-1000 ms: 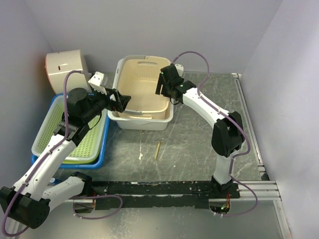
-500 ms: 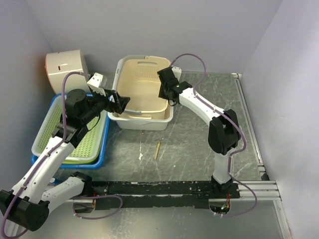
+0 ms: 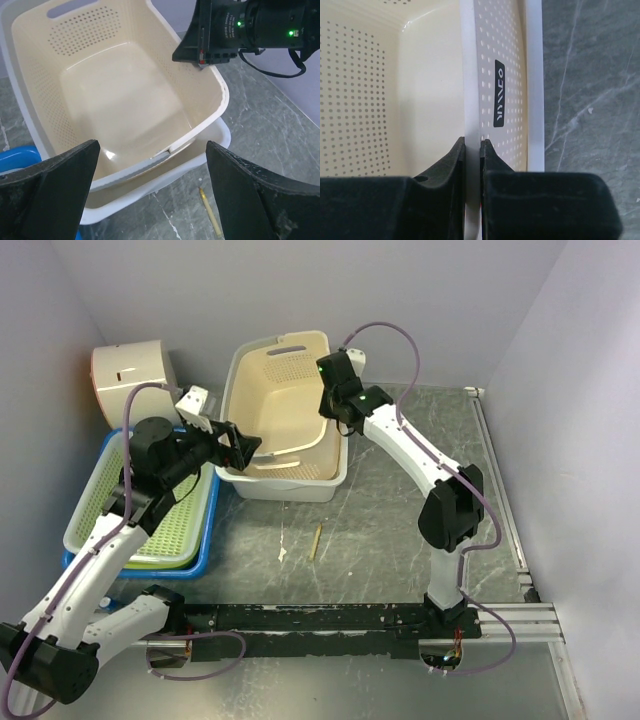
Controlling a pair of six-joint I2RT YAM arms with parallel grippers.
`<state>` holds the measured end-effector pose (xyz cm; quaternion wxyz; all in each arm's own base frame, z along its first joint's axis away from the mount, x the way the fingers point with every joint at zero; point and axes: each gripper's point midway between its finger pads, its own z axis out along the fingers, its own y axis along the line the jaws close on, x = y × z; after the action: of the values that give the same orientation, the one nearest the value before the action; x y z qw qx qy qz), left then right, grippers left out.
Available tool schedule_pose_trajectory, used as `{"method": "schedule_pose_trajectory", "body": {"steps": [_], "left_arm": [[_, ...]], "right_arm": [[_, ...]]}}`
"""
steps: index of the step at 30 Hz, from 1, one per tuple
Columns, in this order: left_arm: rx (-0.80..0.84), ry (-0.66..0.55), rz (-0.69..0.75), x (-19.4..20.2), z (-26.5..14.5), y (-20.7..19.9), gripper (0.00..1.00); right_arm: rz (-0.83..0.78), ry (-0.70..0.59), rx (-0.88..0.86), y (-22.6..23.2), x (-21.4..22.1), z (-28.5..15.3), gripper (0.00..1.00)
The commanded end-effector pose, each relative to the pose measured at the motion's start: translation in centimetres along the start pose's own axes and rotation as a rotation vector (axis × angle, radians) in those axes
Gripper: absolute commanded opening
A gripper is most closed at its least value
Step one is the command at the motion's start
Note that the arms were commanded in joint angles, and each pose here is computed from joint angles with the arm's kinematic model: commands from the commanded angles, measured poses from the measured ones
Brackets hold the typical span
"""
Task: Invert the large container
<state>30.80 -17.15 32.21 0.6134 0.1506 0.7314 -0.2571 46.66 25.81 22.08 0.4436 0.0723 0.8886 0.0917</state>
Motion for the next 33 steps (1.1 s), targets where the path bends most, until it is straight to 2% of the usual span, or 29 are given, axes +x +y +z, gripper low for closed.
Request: {"method": "schedule_pose_trajectory", "body": {"steps": [1,5,9,14,17,21,24,26,28,33], "left_arm": [[0.106,-0.026,0.022,-3.2,-0.8,-2.3,0.99],[0.236,-0.044,0.035,-6.3,-1.7,-5.1,0.99],[0.270,-0.124,0.053,-9.8,-3.4,-6.5,0.99],[0.366,-0.124,0.069,-11.4,-4.5,-8.5,0.99],[0.395,-0.109,0.041,-11.2,-4.0,-8.9,0.99],[0.413,-0.054,-0.010,-9.5,-2.3,-8.6,0.99],[0.423,0.008,-0.059,-7.8,-0.4,-8.3,0.99],[0.375,0.052,-0.094,-6.3,1.5,-7.1,0.99],[0.310,0.130,-0.141,-3.6,3.8,-5.5,0.99],[0.151,0.309,-0.194,3.6,8.4,-2.9,0.99]], "right_arm": [[0.116,-0.283,-0.117,2.7,-10.6,-6.9,0.00],[0.137,-0.390,-0.111,2.5,-14.9,-10.1,0.00],[0.174,-0.488,-0.100,0.8,-18.0,-13.4,0.00],[0.219,-0.569,-0.043,-3.7,-20.4,-16.8,0.00],[0.246,-0.585,0.009,-9.0,-21.3,-17.8,0.00],[0.235,-0.570,0.119,-15.8,-20.6,-19.0,0.00],[0.216,-0.518,0.198,-20.4,-19.3,-19.1,0.00],[0.184,-0.468,0.255,-22.8,-17.9,-18.7,0.00],[0.165,-0.408,0.307,-25.2,-16.0,-17.9,0.00],[0.114,-0.385,0.368,-28.2,-12.7,-16.9,0.00]]}}
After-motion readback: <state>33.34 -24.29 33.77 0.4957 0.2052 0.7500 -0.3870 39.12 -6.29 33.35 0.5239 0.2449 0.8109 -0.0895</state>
